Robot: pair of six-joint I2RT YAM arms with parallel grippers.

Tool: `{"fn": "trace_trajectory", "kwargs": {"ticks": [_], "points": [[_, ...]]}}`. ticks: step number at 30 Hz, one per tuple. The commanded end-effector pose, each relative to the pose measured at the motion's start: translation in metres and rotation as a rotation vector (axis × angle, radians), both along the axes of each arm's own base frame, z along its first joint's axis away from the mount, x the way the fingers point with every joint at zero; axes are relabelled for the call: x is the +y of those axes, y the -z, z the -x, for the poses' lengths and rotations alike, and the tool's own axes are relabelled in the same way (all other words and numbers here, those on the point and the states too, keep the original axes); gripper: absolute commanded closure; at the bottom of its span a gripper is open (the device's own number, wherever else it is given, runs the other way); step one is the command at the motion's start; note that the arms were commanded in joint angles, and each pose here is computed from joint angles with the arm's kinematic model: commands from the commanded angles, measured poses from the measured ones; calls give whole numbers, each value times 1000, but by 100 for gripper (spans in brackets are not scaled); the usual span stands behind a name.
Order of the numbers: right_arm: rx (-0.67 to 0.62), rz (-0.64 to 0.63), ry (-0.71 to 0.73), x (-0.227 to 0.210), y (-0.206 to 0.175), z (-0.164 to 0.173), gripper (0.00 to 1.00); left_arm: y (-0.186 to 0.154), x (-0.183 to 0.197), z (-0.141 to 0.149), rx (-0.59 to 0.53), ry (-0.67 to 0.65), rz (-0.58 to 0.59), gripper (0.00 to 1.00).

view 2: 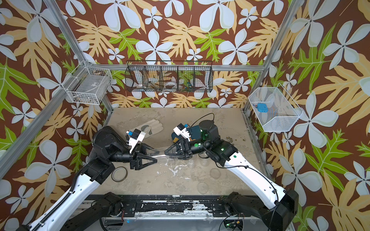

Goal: Pour the cookies out of the jar
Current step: Place the jar at the center of the board.

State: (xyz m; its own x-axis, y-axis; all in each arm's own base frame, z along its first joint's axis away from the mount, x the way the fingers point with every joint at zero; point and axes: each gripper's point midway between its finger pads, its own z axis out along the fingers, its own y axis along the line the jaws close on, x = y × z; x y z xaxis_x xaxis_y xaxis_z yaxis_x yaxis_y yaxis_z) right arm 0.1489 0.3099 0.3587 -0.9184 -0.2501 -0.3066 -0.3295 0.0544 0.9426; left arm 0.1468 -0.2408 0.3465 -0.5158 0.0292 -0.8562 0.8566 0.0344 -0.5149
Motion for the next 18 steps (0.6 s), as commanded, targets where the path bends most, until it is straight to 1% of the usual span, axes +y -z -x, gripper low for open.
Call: {"fn": "trace_trajectory", "kwargs": {"ticks": [1, 5, 13, 18], "points": [[-26, -27, 1, 2, -10, 0, 7, -5, 0, 3, -25, 19, 16, 69], [-24, -26, -4, 1, -10, 1, 11, -4, 0, 3, -23, 16, 15, 69], [-22, -20, -6, 0, -6, 2, 22, -4, -1, 1, -19, 14, 14, 69], [-31, -23, -7, 0, -7, 3, 26, -3, -1, -1, -14, 13, 13, 69]]}}
